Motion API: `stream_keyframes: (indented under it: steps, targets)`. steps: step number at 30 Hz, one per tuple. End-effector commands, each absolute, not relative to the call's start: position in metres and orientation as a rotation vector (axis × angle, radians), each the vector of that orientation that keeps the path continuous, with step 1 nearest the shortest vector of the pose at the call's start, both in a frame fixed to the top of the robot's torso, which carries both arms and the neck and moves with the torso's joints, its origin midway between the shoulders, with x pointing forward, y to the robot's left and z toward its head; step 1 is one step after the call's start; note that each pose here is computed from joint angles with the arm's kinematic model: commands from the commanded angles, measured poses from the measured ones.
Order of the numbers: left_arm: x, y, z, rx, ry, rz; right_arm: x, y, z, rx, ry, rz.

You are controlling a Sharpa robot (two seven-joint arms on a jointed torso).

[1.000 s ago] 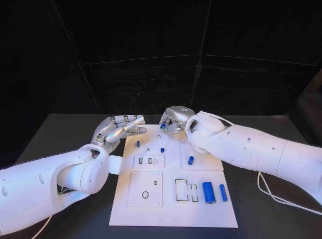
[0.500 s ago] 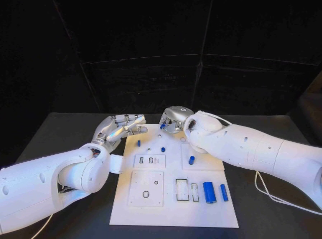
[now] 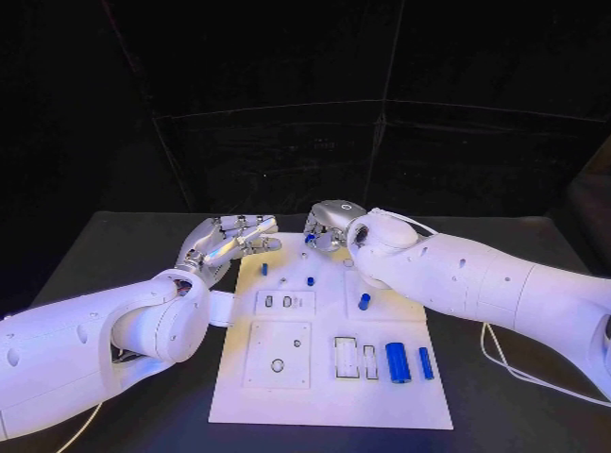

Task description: Assemble the parts on the task board

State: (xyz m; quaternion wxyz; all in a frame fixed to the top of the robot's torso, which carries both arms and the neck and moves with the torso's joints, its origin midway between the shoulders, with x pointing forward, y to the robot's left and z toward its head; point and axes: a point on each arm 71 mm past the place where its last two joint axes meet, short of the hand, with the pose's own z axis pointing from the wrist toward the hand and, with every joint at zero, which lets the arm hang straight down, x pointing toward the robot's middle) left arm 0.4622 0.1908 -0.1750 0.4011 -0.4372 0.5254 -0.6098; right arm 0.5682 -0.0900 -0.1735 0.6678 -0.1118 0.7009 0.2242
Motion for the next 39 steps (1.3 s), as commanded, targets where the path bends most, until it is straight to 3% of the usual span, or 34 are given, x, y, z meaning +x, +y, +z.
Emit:
stream_keyframes:
  steps: [1,17,24,30,39]
  targets:
    - [0.462,0.189,-0.173,-1.092,1.332,-1.56,0.57,-0.092,-0.173,-0.251,1.584,0.468]
    - [0.463,0.191,-0.174,-1.096,1.336,-1.553,0.564,-0.105,-0.167,-0.209,1.53,0.498]
    - [0.463,0.196,-0.173,-1.1,1.333,-1.541,0.548,-0.147,-0.154,-0.08,1.523,0.529]
    - [0.464,0.2,-0.174,-1.102,1.329,-1.531,0.536,-0.187,-0.153,0.027,1.649,0.532]
    - [0.466,0.199,-0.174,-1.102,1.33,-1.531,0.539,-0.215,-0.157,0.074,1.707,0.465]
